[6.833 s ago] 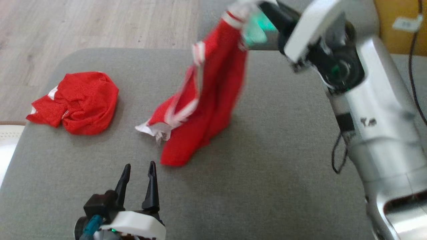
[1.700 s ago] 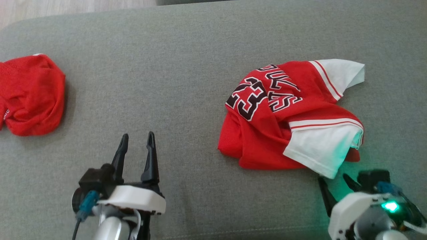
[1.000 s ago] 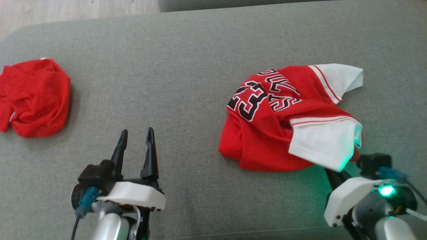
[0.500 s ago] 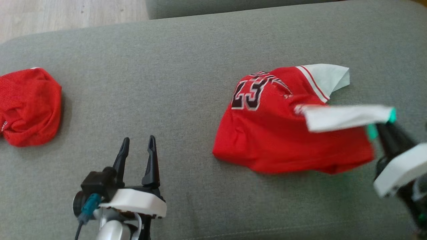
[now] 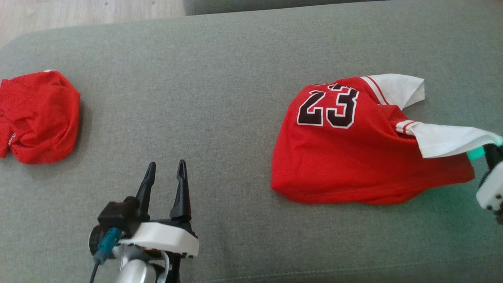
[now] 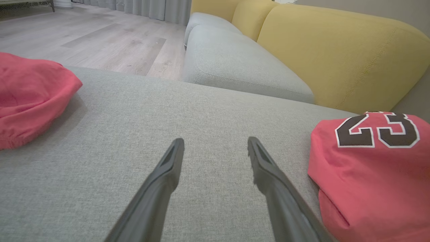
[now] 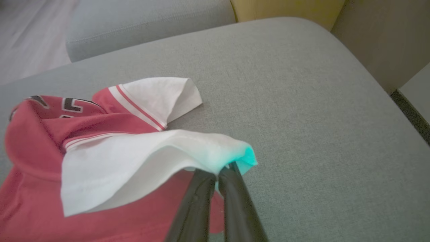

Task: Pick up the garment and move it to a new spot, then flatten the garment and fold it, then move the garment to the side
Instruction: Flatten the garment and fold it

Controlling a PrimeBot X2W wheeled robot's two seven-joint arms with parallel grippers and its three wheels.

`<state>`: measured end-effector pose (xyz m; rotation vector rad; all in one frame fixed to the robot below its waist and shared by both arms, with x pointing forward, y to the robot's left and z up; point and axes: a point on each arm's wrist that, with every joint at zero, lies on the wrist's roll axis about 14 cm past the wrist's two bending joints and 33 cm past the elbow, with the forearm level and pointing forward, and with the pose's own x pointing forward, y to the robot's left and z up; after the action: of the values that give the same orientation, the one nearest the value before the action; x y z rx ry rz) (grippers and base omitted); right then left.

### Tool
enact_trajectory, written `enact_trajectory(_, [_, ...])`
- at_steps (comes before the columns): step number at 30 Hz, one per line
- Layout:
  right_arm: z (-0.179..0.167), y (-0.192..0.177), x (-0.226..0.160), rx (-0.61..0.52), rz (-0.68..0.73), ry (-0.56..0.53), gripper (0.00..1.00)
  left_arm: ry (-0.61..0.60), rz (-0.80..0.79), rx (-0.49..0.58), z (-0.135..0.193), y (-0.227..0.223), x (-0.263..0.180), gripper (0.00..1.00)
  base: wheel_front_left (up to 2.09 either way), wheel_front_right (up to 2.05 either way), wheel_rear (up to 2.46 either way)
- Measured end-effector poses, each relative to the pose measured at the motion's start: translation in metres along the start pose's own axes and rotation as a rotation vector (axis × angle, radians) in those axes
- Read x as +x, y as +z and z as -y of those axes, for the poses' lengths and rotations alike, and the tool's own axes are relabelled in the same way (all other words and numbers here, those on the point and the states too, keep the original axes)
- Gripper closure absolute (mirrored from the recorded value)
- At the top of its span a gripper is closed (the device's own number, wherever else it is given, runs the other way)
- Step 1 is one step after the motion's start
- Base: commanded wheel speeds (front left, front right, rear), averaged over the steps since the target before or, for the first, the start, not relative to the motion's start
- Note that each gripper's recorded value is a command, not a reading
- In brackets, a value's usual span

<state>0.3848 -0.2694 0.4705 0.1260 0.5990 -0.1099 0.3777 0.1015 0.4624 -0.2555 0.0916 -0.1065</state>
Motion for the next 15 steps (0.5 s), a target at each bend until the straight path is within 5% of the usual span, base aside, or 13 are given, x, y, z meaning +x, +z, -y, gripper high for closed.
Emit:
enact_trajectory(3, [0.005, -0.009, 0.014, 0.007, -0.055, -0.022, 1.00, -0.003, -0.006, -0.001, 0.000, -0.002, 0.001, 0.00, 0.00, 0.00, 0.00])
enact_trajectory(5, [0.013, -0.010, 0.021, -0.003, -0.069, -0.057, 0.58, -0.006, -0.006, 0.001, 0.000, -0.002, 0.003, 0.00, 0.00, 0.00, 0.00])
enact_trajectory(6, [0.016, -0.009, 0.024, -0.009, -0.071, -0.072, 0.07, -0.009, -0.003, 0.003, 0.001, -0.001, 0.004, 0.00, 0.00, 0.00, 0.00])
enact_trajectory(7, [0.020, -0.008, 0.027, -0.021, -0.066, -0.087, 0.00, -0.011, 0.002, 0.005, 0.001, 0.000, 0.005, 0.00, 0.00, 0.00, 0.00])
enact_trajectory(15, [0.033, 0.012, 0.030, -0.088, 0.037, -0.147, 0.00, -0.013, 0.003, 0.008, 0.002, 0.000, 0.006, 0.00, 0.00, 0.00, 0.00])
